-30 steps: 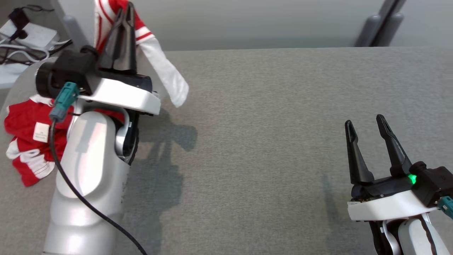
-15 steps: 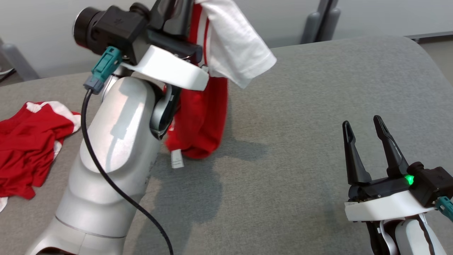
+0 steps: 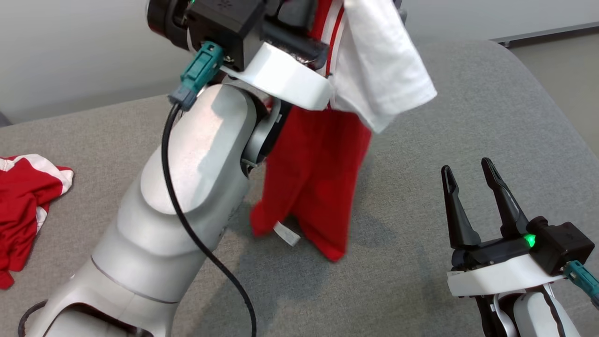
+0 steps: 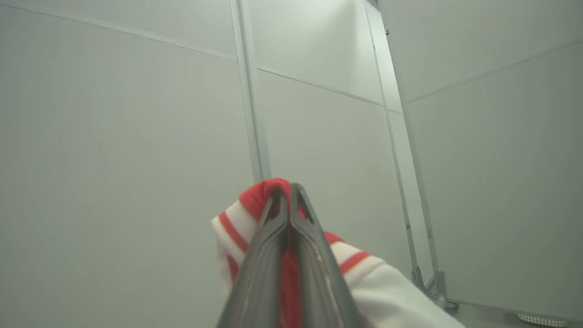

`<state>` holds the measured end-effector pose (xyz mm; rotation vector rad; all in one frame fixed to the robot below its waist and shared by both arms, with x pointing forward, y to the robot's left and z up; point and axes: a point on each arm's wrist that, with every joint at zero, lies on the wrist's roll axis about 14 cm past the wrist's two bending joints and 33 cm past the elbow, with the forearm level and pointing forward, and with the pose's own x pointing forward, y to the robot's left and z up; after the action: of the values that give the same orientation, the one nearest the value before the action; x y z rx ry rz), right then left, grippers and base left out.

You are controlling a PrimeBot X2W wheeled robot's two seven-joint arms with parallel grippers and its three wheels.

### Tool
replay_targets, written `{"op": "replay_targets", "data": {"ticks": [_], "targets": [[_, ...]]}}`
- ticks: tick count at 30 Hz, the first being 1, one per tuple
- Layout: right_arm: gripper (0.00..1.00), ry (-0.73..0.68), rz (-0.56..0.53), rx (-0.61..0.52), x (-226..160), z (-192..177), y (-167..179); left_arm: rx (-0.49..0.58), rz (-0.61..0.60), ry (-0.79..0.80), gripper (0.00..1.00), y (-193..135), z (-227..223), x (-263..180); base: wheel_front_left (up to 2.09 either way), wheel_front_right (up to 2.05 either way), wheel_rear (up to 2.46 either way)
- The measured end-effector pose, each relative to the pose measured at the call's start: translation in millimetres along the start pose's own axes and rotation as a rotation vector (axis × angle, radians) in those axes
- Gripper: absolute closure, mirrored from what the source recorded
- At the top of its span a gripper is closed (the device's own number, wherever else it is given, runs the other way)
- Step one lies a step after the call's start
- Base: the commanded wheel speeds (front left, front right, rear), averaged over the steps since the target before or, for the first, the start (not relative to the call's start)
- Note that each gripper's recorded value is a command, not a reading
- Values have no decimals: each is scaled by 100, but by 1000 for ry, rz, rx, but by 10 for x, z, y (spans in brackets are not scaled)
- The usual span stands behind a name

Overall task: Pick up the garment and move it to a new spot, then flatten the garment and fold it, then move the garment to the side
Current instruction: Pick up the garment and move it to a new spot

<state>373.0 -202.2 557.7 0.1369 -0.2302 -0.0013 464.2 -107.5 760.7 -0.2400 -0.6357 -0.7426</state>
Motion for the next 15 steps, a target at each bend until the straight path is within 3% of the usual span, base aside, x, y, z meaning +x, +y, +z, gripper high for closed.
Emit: {"op": "replay_targets", "data": {"ticks": [6,15], "targets": [[0,19,-1,22,69,-96,10,19,127,219,100,513,-759,-291,0,0,0],[0,56,17,40,206,-290,76,16,301,485,100,1182,-1505,-1217,0,0,0]]}}
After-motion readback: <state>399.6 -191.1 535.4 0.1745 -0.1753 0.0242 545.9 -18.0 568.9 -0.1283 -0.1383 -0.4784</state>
